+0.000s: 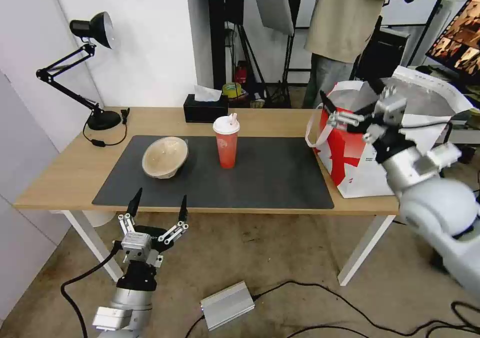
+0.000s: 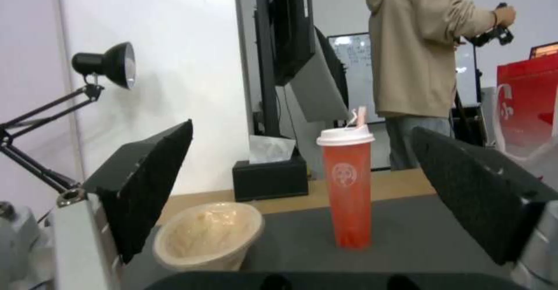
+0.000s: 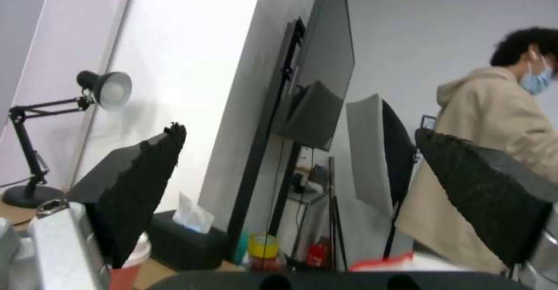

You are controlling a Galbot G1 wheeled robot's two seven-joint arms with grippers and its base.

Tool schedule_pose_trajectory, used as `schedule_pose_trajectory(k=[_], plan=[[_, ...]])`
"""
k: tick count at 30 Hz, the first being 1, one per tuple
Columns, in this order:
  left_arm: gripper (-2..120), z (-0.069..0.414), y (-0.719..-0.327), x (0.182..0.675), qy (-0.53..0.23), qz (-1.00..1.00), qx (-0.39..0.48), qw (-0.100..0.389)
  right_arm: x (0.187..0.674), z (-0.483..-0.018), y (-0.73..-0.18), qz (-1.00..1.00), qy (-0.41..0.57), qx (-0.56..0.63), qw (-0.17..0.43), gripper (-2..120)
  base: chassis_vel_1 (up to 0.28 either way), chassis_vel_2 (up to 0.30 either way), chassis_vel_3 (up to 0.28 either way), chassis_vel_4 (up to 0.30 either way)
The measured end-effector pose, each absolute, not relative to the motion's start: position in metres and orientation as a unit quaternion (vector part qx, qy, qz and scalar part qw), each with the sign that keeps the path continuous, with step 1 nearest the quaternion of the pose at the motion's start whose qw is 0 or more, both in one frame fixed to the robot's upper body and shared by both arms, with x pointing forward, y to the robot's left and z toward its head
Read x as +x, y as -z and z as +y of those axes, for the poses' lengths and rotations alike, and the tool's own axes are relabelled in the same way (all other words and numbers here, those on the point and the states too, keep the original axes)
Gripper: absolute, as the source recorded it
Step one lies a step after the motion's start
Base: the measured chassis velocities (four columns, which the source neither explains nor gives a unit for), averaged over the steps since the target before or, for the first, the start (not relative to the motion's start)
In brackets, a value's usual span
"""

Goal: Pick up the trash from the table and place it into the takeout bag.

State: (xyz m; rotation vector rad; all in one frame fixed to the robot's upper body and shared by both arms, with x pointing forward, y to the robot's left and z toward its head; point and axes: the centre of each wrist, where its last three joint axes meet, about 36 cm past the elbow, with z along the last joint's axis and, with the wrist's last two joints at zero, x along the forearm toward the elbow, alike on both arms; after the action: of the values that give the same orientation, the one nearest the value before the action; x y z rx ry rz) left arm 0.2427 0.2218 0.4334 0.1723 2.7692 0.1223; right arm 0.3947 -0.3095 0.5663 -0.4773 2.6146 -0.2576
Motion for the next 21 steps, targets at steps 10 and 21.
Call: schedule_pose_trajectory(k=[10,21], plan=[[100,0.221,-0.437,0.243,-0.045,0.979,0.065,0.186,0.339,-0.292,-0.518,0.956,0.088,-0.168,0.226,100,0.000,0.000,0.000,0.000],[100,0.223,-0.438,0.243,-0.047,0.978,0.065,0.191,0.292,-0.263,-0.466,0.963,0.078,-0.153,0.207,100,0.000,0.000,0.000,0.000]])
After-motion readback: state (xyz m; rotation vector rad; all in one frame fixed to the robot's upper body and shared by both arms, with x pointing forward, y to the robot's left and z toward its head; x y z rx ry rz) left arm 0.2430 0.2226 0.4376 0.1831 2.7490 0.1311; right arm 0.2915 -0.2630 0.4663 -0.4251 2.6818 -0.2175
